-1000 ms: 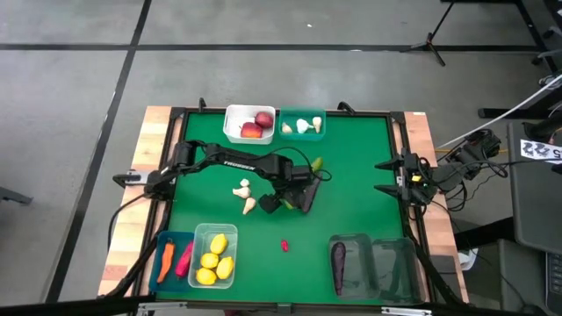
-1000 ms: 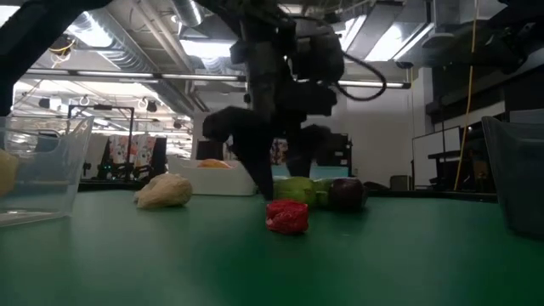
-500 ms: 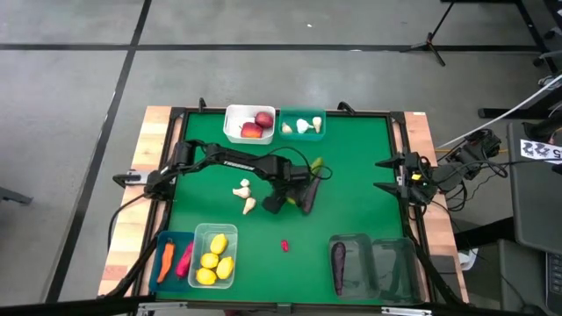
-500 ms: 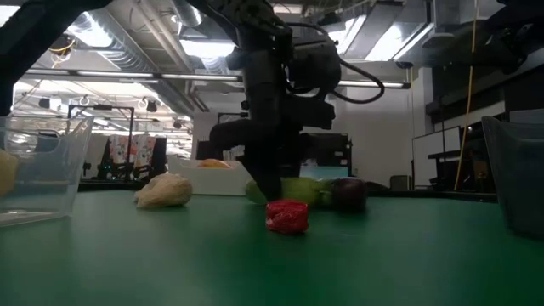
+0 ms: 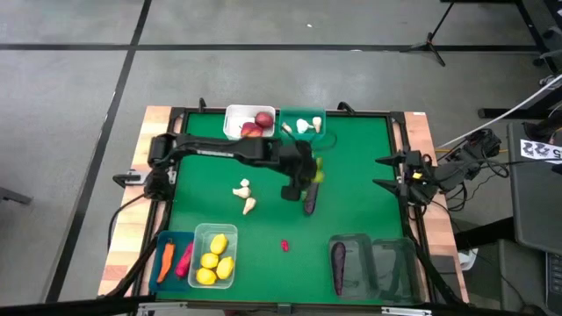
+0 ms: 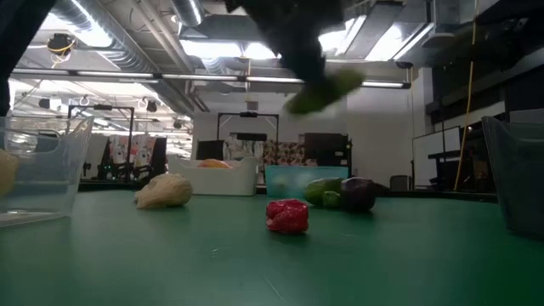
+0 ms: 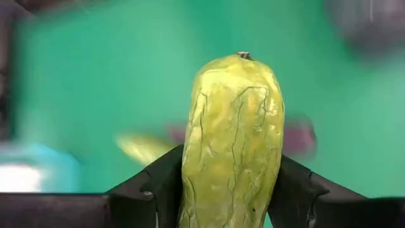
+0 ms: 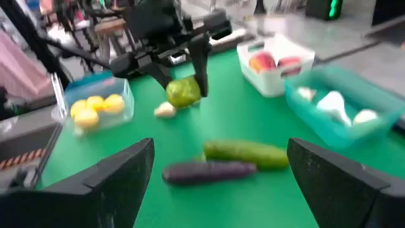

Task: Sort produce into baskets
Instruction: Put the cucumber into the right black bin

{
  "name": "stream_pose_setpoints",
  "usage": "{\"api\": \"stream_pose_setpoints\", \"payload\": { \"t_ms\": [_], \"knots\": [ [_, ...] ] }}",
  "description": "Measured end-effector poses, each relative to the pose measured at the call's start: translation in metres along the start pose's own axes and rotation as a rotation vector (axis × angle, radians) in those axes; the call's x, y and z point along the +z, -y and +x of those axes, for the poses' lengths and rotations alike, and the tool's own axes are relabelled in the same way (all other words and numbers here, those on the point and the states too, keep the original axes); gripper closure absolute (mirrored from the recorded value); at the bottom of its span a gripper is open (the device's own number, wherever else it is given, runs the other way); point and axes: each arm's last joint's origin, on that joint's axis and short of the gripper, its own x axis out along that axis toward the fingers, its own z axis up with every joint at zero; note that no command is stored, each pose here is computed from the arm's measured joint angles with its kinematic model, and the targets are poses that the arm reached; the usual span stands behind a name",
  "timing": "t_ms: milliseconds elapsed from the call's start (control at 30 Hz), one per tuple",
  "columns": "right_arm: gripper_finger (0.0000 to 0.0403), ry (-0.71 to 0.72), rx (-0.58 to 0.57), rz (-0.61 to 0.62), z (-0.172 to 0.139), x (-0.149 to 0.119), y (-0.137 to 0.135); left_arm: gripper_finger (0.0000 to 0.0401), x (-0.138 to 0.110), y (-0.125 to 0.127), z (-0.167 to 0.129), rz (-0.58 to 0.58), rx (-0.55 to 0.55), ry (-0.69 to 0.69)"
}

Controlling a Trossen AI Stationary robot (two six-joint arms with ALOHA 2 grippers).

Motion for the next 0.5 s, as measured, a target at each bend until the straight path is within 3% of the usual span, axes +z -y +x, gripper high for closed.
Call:
{"api": "stream_pose_setpoints", "payload": {
  "t_ms": [100, 300, 500],
  "knots": [
    [0.0042, 0.074, -0.005, -0.030, 0.002, 0.008, -0.006, 0.0219, 0.019, -0.011, -0.021, -0.067, 0.069, 0.198],
    [0.0042, 0.180, -0.007, -0.186, 0.010, 0.023, -0.023, 0.0218, 0.048, -0.020, -0.034, -0.144, 0.129, 0.524],
    [0.0042, 0.237, -0.055, -0.362, 0.026, 0.031, -0.045, 0.0217, 0.060, -0.019, -0.036, -0.151, 0.125, 0.674]
  ]
}}
